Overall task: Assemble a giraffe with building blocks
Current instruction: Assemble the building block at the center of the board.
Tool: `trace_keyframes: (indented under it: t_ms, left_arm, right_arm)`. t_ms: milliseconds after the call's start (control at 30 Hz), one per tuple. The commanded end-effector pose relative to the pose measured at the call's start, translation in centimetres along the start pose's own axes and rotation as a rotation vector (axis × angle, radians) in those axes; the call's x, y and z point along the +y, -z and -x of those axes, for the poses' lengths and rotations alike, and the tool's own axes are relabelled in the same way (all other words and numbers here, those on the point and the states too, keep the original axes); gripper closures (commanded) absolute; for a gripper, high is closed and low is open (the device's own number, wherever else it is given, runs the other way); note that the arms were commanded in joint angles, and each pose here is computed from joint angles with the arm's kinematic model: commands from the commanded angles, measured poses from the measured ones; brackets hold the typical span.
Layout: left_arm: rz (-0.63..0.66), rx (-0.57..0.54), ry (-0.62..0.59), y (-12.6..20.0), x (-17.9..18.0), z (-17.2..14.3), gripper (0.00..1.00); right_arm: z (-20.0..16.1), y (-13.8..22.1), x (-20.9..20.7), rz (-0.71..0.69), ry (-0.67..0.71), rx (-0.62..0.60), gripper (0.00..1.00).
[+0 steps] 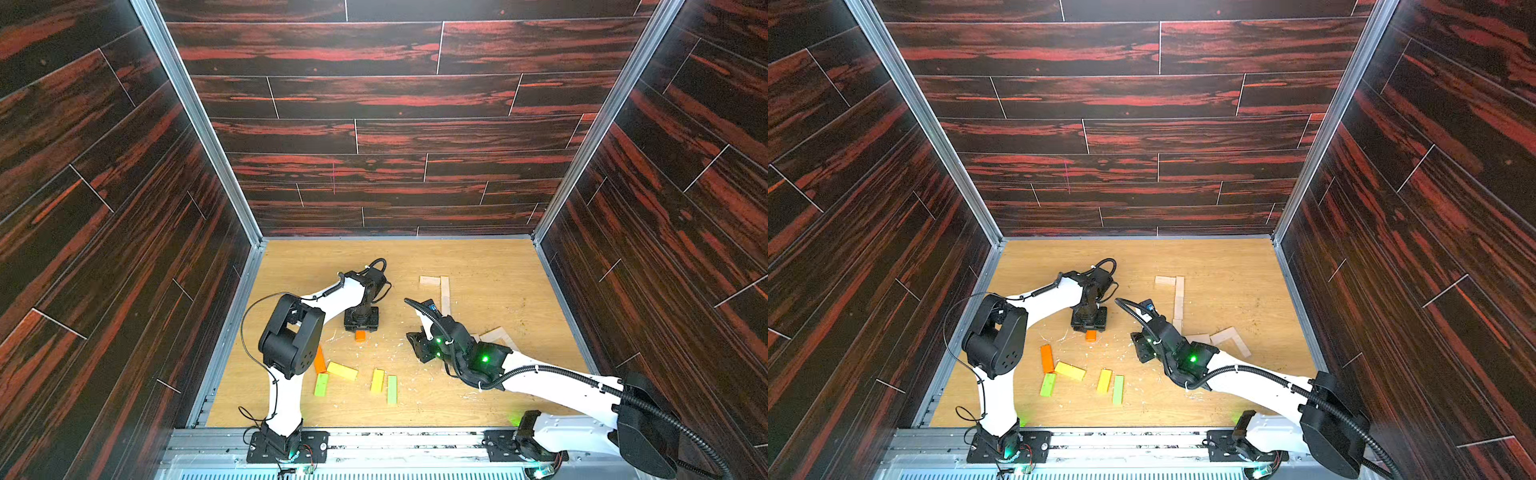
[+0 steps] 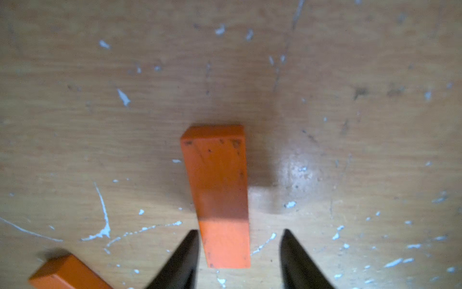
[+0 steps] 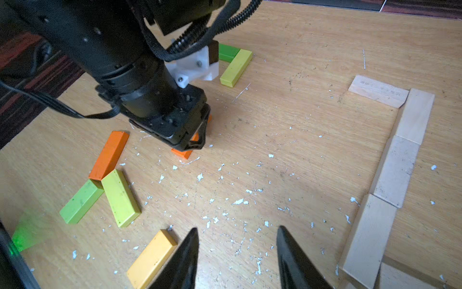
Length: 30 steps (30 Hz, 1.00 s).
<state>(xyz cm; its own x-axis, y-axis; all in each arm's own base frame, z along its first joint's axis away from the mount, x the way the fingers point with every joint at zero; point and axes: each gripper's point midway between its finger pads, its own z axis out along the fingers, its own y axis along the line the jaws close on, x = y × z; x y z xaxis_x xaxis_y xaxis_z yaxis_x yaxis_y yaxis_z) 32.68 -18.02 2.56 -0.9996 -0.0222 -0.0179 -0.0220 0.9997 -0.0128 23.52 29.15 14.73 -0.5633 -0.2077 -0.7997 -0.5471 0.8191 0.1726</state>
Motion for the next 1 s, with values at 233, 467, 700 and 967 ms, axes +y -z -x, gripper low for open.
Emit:
trace_keyframes:
  t_ms: [233, 467, 700, 967]
  left_arm:
    - [0.047, 0.027, -0.007, -0.4, 0.6, -0.1, 0.47]
    - [0.049, 0.023, -0.015, 0.0, 0.8, 0.9, 0.70]
    - [0.035, 0.008, -0.003, 0.6, 1.2, 3.1, 0.77]
    - [0.020, 0.020, 0.004, -0.2, 1.1, 4.4, 0.77]
  right_arm:
    - [-0.2, -0.1, 0.0, -0.004, 0.010, 0.009, 0.49]
    - [-0.2, -0.2, 0.1, 0.001, 0.009, 0.009, 0.49]
    - [0.1, -0.1, 0.2, 0.002, 0.010, 0.003, 0.49]
    - [0.0, -0.1, 0.2, 0.002, 0.008, 0.010, 0.49]
